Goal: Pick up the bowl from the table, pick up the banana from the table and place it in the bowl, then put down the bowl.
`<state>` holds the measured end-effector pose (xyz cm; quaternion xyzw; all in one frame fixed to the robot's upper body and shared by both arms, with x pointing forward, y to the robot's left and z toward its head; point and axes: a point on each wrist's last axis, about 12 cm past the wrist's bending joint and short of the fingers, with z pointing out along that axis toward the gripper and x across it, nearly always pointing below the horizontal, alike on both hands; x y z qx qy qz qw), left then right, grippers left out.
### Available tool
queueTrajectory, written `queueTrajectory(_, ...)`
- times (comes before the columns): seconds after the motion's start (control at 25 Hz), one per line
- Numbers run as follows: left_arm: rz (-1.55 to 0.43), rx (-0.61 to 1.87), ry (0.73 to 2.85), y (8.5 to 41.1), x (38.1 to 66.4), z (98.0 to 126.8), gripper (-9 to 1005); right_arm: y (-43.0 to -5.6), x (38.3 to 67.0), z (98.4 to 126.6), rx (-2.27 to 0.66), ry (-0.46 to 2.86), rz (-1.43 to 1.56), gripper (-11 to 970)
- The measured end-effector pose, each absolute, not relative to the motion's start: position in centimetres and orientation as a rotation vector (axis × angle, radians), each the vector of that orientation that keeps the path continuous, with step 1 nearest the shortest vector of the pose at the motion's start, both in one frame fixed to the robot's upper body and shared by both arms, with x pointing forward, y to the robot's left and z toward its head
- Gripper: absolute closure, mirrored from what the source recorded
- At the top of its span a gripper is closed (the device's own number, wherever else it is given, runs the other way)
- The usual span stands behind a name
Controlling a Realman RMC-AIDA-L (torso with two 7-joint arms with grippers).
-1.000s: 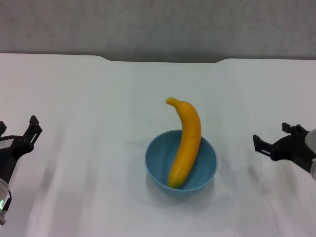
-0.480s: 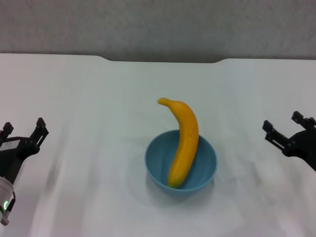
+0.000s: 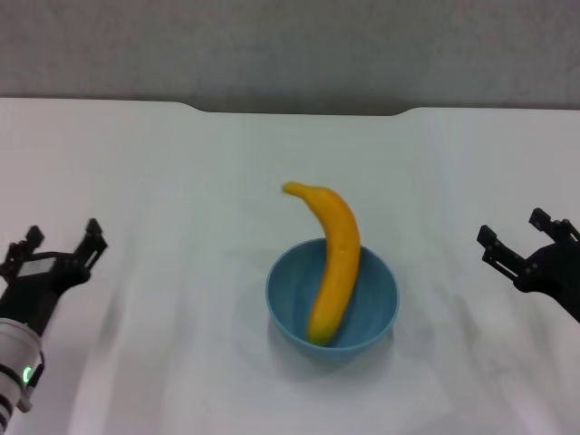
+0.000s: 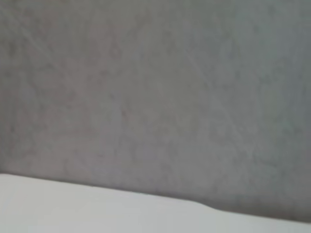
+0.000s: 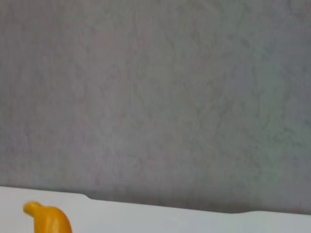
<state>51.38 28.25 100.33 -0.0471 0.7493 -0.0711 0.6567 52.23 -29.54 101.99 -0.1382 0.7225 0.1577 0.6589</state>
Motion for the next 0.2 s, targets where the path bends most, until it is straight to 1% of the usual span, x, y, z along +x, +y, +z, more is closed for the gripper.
queueTrajectory(0.2,-0.176,-0.079,1.700,27.72,51.60,100.40,114,-29.80,51.93,101.65,-0.265,1.653,0.370,54)
